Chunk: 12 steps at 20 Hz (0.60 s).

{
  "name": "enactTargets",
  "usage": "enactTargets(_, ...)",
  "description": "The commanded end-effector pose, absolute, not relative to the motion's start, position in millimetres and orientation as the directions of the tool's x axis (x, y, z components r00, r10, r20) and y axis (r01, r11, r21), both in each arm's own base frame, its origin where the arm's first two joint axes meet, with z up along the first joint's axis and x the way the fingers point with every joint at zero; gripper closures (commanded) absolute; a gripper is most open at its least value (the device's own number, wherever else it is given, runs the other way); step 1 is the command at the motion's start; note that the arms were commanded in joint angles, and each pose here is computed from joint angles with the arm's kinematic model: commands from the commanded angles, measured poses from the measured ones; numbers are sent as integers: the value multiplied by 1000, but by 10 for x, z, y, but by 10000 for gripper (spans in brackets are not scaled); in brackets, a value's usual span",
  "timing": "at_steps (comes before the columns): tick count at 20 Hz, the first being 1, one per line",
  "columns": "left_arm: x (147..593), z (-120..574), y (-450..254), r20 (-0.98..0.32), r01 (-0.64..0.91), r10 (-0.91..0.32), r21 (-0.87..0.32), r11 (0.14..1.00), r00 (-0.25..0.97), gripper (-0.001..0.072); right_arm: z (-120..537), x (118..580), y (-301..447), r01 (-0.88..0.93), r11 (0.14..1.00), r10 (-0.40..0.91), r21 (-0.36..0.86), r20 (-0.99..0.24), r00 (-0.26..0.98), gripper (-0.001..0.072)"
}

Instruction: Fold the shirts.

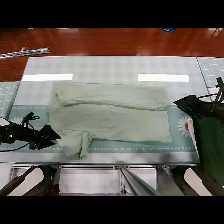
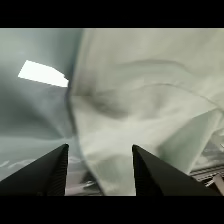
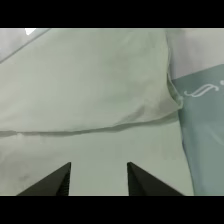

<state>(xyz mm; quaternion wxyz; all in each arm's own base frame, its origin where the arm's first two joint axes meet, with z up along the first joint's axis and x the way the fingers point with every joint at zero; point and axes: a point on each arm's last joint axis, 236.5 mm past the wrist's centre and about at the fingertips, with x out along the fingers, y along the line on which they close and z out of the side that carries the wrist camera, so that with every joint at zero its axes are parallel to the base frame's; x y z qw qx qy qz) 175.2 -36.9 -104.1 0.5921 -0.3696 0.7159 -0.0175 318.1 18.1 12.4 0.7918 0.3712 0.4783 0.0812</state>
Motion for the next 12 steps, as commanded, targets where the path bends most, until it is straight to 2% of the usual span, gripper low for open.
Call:
enactTargets(1, 1955, -1108, -543, -845, -457, -535, -487, 744, 30, 202, 188, 3219, 235, 222, 680, 506, 699, -665, 549, 306)
enactTargets(2, 1925, -1124, -614, -844, -432, -536, -485, 761, 3, 204, 189, 3227, 216, 225, 679, 500, 699, -665, 554, 306)
enactTargets(3, 1877, -1135, -689, -840, -409, -542, -484, 773, -31, 278, 192, 3235, 161, 236, 677, 490, 698, -665, 563, 306)
enactTargets(4, 1836, -1135, -740, -835, -383, -547, -488, 784, -56, 533, 189, 3231, 48, 257, 673, 470, 694, -669, 576, 306)
enactTargets(5, 1814, -1126, -761, -832, -369, -551, -492, 788, -68, 690, 162, 3174, -63, 284, 670, 456, 686, -682, 572, 310)
enactTargets(6, 1784, -1092, -781, -824, -351, -561, -502, 790, -85, 689, 77, 3008, -129, 309, 681, 461, 663, -717, 523, 310)
enactTargets(9, 1760, -1007, -809, -809, -316, -577, -522, 792, -110, 689, -409, 2216, -240, 478, 740, 425, 473, -880, 213, 310)
enactTargets(12, 1773, -998, -807, -809, -315, -577, -523, 792, -108, 689, -709, 1728, -24, 520, 756, 453, 397, -891, 21, 310)
